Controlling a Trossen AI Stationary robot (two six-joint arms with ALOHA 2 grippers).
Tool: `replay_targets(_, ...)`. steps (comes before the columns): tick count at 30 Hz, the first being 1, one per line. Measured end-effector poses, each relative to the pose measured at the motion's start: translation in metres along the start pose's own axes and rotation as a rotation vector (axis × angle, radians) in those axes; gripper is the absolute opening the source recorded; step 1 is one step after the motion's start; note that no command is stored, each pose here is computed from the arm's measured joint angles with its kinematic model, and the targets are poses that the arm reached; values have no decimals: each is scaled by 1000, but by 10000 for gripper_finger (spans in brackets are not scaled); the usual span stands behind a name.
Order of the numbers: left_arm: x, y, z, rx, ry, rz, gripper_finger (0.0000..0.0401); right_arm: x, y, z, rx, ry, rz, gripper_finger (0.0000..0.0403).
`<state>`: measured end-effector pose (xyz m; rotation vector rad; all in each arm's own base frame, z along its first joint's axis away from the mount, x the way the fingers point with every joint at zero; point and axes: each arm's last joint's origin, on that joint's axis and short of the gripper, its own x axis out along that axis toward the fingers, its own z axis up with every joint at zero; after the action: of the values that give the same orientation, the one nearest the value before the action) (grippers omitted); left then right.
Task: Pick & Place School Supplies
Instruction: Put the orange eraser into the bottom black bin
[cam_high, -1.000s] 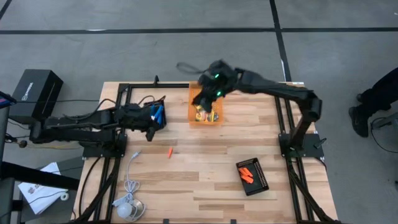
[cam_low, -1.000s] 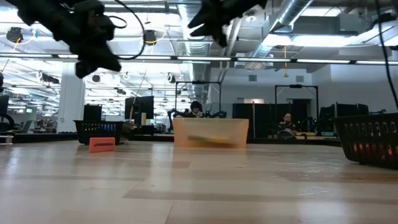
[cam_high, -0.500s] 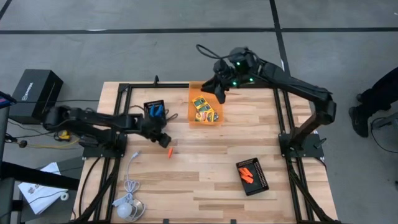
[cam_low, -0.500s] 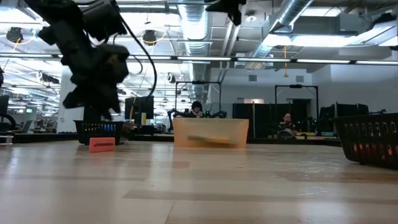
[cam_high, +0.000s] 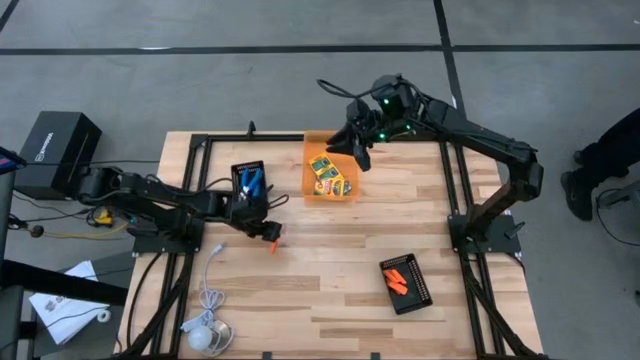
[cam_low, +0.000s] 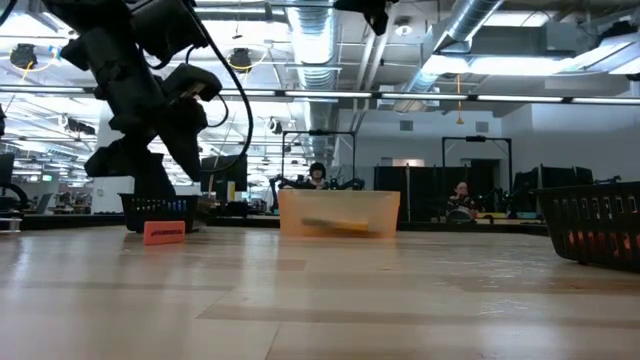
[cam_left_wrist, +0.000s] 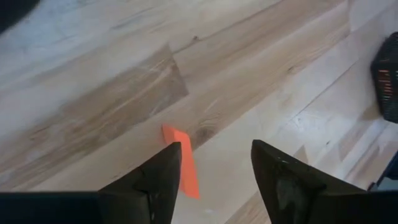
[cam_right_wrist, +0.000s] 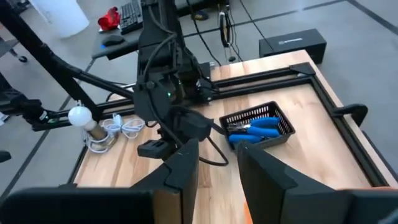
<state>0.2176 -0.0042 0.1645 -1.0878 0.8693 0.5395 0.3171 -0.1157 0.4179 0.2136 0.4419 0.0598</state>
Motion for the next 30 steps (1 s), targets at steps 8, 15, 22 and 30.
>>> replay_targets(8, 10, 3, -3, -7, 33, 48, 201, 0, 1, 0, -18, 2, 22, 103)
replay_targets(15, 32, 3, -7, -4, 120, 103, 201, 1, 3, 0, -31, 2, 51, 103)
replay_targets(22, 50, -6, -10, 16, 152, 150, 201, 1, 4, 0, -32, 0, 53, 103)
replay_targets(30, 58, -2, -18, 44, 126, 239, 134, 1, 3, 0, -46, -2, 52, 103)
